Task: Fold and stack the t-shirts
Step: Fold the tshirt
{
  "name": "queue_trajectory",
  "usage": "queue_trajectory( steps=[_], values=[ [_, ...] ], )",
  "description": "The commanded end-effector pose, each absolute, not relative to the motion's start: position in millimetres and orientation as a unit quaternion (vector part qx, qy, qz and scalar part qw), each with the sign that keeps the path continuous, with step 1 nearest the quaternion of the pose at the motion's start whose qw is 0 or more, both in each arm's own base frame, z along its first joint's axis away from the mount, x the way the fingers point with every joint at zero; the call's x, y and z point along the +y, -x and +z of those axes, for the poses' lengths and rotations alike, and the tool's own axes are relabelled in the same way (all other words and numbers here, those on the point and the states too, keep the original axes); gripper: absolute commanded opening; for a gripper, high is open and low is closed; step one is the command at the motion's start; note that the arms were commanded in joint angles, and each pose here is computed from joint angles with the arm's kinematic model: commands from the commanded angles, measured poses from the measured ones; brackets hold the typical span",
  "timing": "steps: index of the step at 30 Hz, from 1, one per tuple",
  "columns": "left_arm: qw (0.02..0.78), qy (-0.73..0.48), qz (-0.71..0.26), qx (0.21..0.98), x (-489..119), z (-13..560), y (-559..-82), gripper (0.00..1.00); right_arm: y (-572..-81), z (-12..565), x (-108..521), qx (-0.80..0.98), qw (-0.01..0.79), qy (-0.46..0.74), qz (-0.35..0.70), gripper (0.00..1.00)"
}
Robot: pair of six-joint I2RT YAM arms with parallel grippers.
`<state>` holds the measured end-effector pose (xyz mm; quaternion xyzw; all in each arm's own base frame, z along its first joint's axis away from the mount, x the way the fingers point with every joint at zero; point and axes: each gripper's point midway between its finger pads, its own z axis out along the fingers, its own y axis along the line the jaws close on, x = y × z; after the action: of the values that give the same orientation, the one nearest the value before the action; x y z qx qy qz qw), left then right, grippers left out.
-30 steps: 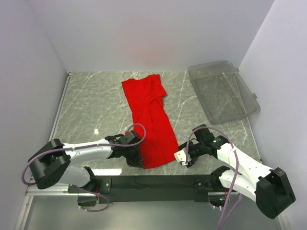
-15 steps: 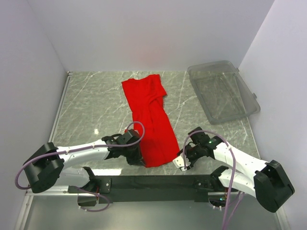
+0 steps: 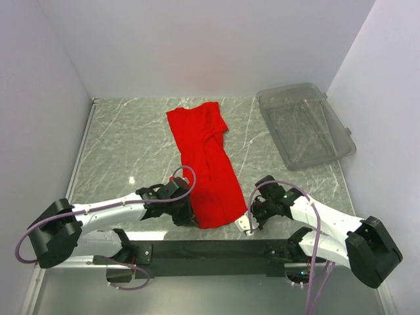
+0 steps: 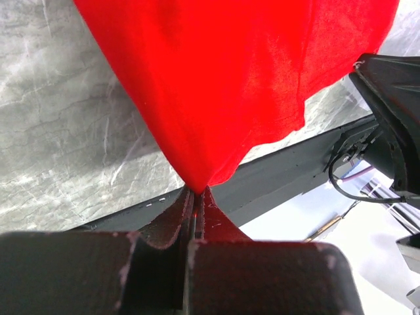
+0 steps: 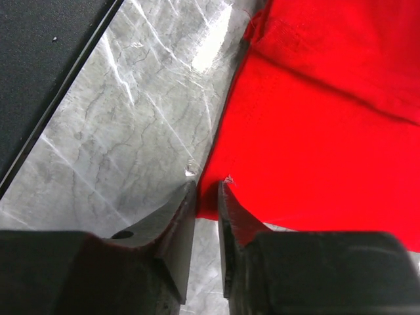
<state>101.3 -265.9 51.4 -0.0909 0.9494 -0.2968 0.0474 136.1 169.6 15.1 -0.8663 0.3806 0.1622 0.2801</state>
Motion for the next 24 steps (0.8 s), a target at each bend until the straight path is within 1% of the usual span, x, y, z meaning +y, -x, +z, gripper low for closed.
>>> queue_trajectory(
  steps=[1, 2, 4, 5, 12, 13, 14, 15, 16, 21, 24],
  values=[
    [0.054, 0.094, -0.314, 0.943, -268, 58, -101, 0.01, -138, 12, 171, 0.383, 0.284, 0.865, 0.156, 0.22],
    [0.055, 0.096, -0.314, 0.943, -267, 58, -100, 0.01, -138, 12, 171, 0.391, 0.284, 0.861, 0.157, 0.19],
    [0.057, 0.096, -0.314, 0.943, -266, 59, -100, 0.01, -140, 15, 173, 0.399, 0.287, 0.856, 0.16, 0.09],
    [0.061, 0.097, -0.316, 0.942, -265, 61, -101, 0.01, -140, 17, 174, 0.407, 0.289, 0.851, 0.162, 0.0],
    [0.071, 0.096, -0.327, 0.938, -266, 68, -103, 0.01, -145, 45, 187, 0.427, 0.325, 0.825, 0.178, 0.01],
    [0.072, 0.097, -0.326, 0.938, -266, 68, -103, 0.01, -146, 47, 187, 0.429, 0.326, 0.823, 0.179, 0.07],
    [0.071, 0.095, -0.326, 0.938, -266, 68, -103, 0.01, -147, 50, 187, 0.43, 0.329, 0.822, 0.176, 0.27],
    [0.071, 0.094, -0.325, 0.938, -266, 67, -103, 0.01, -148, 52, 187, 0.428, 0.33, 0.824, 0.173, 0.35],
    [0.069, 0.093, -0.327, 0.938, -267, 67, -103, 0.01, -147, 52, 185, 0.422, 0.328, 0.828, 0.168, 0.41],
    [0.067, 0.091, -0.323, 0.94, -268, 63, -103, 0.01, -143, 45, 175, 0.4, 0.306, 0.85, 0.154, 0.47],
    [0.068, 0.092, -0.324, 0.939, -268, 63, -103, 0.01, -139, 38, 170, 0.393, 0.288, 0.859, 0.155, 0.47]
  ],
)
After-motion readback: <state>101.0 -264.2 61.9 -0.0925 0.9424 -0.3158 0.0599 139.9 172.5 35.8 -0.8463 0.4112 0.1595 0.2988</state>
